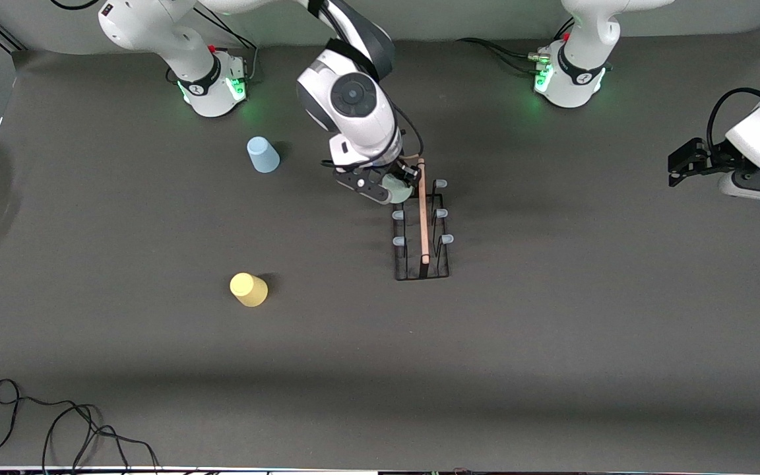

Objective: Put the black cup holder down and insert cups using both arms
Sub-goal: 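Release the green cup and move the right gripper to the yellow cup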

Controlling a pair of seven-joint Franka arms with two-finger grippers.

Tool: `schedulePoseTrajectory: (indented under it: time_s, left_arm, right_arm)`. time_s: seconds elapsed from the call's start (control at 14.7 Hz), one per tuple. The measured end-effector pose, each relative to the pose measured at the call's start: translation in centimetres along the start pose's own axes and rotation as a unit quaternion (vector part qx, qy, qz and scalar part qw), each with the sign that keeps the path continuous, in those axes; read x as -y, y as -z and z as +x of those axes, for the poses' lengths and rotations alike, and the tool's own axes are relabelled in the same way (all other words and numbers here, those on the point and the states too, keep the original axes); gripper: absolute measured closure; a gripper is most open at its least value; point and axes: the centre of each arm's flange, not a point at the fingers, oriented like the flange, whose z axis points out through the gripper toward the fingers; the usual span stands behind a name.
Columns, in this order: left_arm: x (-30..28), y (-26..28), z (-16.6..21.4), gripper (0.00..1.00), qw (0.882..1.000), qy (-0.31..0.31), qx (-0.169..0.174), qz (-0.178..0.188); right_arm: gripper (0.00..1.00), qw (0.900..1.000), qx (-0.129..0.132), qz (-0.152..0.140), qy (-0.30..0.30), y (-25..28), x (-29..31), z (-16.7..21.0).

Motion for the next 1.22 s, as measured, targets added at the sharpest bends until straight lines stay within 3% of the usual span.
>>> schedulePoseTrajectory:
  time_s: [0.14, 0.34, 0.54, 0.68, 0.88, 1.22]
  left_arm:
    - [0.0, 0.0, 0.0, 0.00, 1.000, 0.000, 0.000, 0.000]
    - [0.0, 0.1, 0.1, 0.00, 1.000, 0.003, -0.004, 0.001]
    - [0.0, 0.2, 0.2, 0.00, 0.999, 0.042, -0.009, 0.001]
    - [-0.1, 0.1, 0.2, 0.00, 0.997, 0.073, -0.009, 0.001]
    - [-0.3, 0.1, 0.3, 0.00, 0.996, 0.088, -0.009, 0.001]
    - [0.7, 0.1, 0.1, 0.00, 0.995, 0.101, -0.009, 0.001]
  right_arm:
    - [0.33, 1.000, -0.001, -0.004, 0.000, -1.6, 0.1, 0.0]
    - [0.13, 1.000, -0.004, -0.001, -0.004, -1.4, 0.2, 0.7]
    - [0.10, 1.000, -0.007, 0.008, -0.003, 0.3, 0.4, 1.4]
    - [0.09, 1.000, -0.003, -0.002, 0.009, 2.7, -0.2, 2.9]
    - [0.09, 0.999, 0.012, -0.022, 0.039, 8.1, -2.5, 8.8]
    - [0.06, 0.996, 0.017, -0.011, 0.081, 11.1, -8.4, 22.1]
